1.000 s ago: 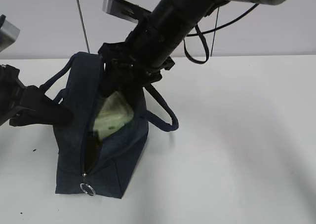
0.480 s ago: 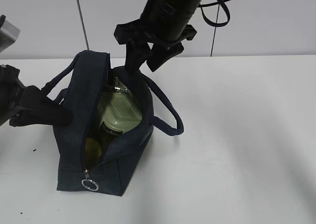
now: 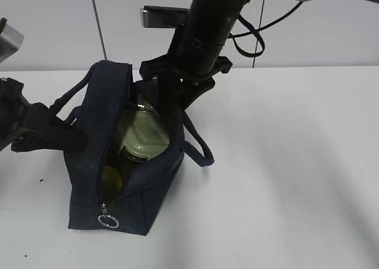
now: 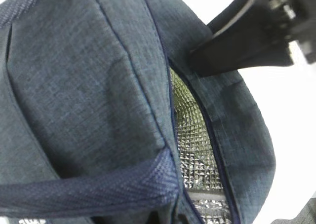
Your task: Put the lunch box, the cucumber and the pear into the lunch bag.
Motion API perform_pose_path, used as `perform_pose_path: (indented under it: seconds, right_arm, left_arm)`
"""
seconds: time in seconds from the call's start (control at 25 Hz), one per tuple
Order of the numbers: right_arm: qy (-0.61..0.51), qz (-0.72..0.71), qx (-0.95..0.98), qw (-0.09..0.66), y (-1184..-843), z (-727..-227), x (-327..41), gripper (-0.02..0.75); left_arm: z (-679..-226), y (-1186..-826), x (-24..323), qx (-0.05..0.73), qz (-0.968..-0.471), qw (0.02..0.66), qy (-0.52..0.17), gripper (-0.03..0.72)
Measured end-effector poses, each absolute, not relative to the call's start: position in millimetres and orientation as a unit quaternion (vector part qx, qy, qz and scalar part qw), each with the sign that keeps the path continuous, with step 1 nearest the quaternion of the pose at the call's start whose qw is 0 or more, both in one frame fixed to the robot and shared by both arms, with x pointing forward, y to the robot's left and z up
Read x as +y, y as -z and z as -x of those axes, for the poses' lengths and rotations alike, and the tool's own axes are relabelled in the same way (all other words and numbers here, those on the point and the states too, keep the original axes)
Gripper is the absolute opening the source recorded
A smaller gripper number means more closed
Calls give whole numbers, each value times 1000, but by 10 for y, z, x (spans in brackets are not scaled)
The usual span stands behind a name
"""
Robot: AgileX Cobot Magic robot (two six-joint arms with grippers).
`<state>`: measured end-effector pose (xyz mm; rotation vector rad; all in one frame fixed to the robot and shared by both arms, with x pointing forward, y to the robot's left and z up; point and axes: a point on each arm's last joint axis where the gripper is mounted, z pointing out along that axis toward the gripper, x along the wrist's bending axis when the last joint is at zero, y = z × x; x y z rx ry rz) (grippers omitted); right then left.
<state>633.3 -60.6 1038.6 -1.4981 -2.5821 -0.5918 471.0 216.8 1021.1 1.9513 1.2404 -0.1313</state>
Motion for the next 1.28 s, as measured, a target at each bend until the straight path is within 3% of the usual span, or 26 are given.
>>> perform_pose_path:
  seconds: [0.12,0.2,0.52,0.88,1.08,1.28]
  right_arm:
    - [194,489,-849,51,-10378,-6323,-584,69]
    - [195,487,-850,52,-10379,-6316,-572,27]
    - [236,503,-830,49,-10635,-6056,-696,17]
    - [306,542,-782,-28,-10828,-5581,-1383,17]
    - [304,562,-768,-43,-10808,-5523,-1652,17]
    - [286,569,-771,-31,-10621,-5488,-1685,27]
  left_arm:
    - [-4710,-10211,2168,491,-772,401,52,-16]
    - [-4710,-10211,2168,491,-772,401,52,-16]
    - [-4857,-10414,2151,490,-776,394,52,-16]
    - [-5104,-10552,1651,444,-813,368,75,-16]
    - [-5238,-10457,1416,438,-821,354,90,-16]
    - [-5317,-10335,1368,447,-821,341,101,4]
